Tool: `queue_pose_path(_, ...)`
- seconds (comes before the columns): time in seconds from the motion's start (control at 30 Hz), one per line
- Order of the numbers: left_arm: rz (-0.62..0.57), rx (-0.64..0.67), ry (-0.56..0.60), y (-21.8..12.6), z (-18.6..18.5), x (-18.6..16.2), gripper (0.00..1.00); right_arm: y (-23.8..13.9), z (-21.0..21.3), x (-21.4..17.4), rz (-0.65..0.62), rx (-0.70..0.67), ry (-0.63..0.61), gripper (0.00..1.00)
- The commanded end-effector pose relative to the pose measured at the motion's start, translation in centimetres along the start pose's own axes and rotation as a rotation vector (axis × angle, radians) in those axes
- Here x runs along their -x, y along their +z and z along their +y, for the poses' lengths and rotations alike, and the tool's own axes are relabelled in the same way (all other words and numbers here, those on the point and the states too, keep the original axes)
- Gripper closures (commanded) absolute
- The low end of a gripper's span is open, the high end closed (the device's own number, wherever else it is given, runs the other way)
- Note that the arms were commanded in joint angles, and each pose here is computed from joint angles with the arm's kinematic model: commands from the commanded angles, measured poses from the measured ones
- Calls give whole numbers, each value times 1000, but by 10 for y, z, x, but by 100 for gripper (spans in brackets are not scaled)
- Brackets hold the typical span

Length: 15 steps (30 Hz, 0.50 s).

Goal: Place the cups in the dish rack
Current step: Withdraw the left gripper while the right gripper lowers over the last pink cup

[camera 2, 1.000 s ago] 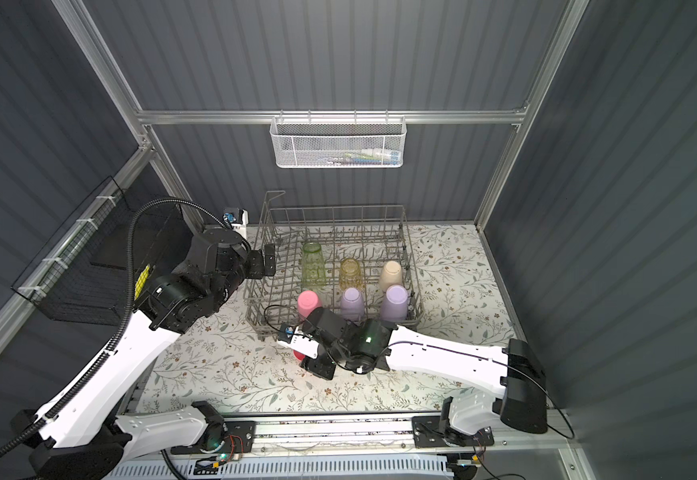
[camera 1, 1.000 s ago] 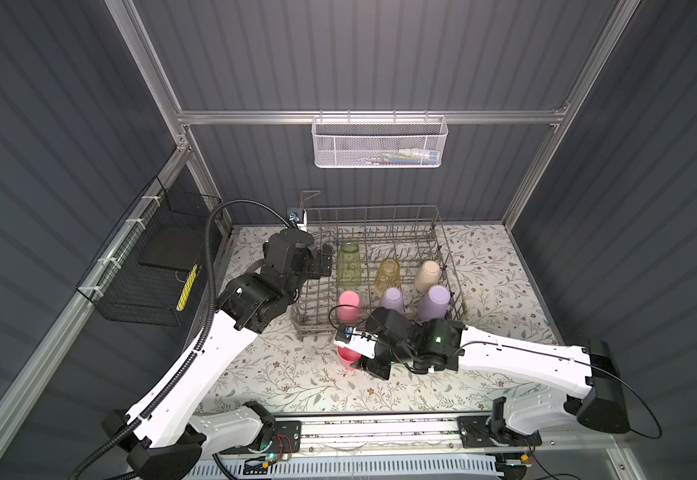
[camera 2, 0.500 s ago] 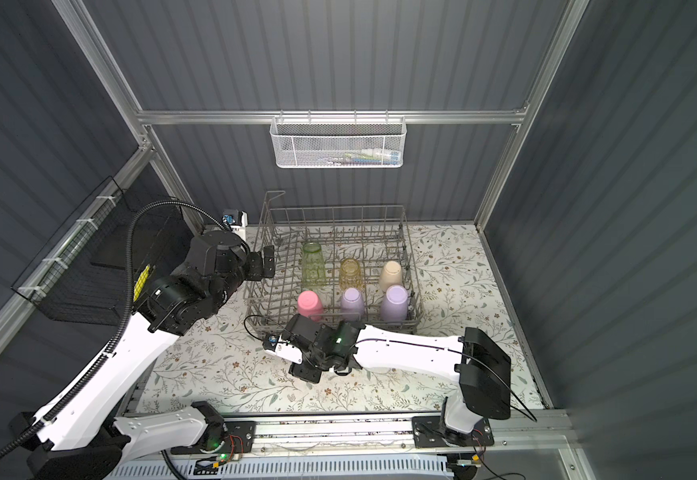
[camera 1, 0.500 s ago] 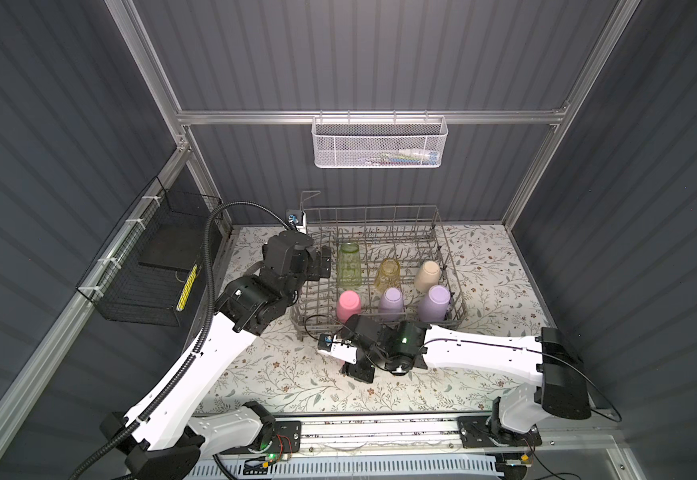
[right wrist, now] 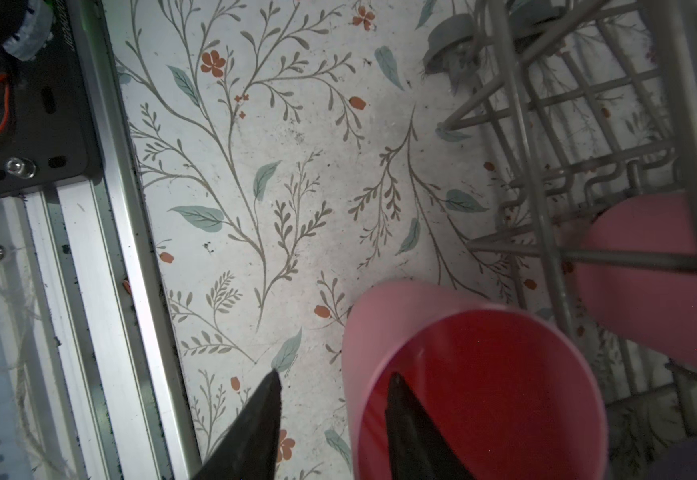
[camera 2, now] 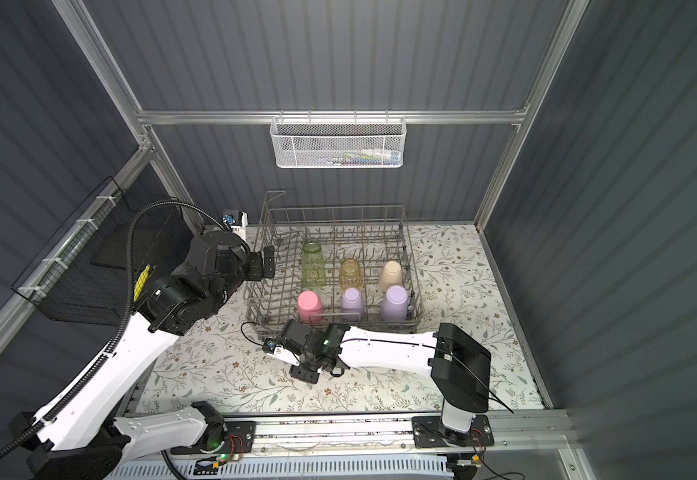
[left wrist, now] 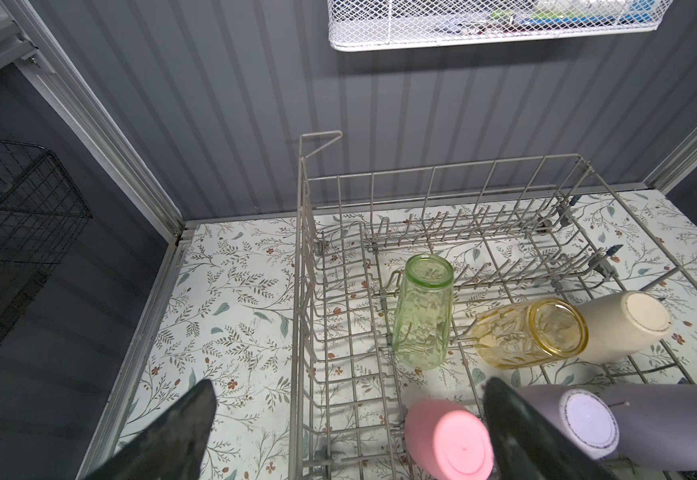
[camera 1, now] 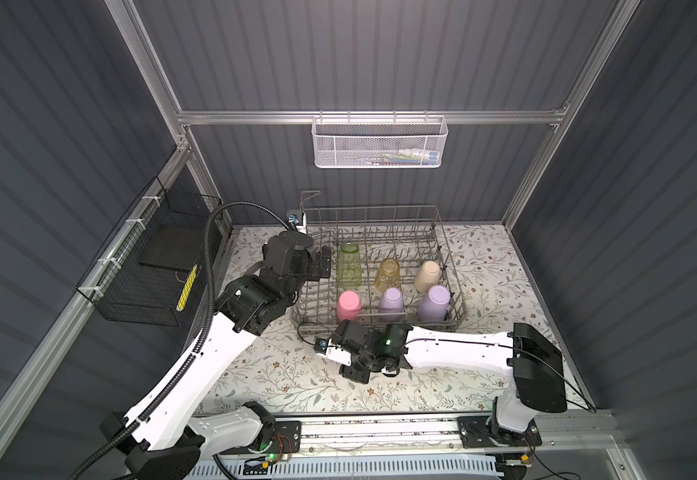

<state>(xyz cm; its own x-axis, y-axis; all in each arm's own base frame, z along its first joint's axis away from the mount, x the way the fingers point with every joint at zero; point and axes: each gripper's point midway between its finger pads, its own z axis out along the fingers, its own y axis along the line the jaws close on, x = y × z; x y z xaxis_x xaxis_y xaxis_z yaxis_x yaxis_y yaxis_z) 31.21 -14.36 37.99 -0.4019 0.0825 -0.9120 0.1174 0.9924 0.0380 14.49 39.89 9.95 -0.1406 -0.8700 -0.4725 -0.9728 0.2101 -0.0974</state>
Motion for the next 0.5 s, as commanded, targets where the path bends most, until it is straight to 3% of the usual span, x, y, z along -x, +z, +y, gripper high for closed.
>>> queue_pose_path(0.0, 20, -3, -5, 2, -1, -7, 0, 0, -4, 3, 4, -12, 3, 62)
queue_pose_path(0.33, 26, -5, 0, 2, -1, -10, 0, 3, -1, -3, 36, 12, 2, 92)
queue_pose_path(0.47, 27, -2, 2, 2, -1, -10, 0, -3, 1, -3, 34, 28, -7, 99)
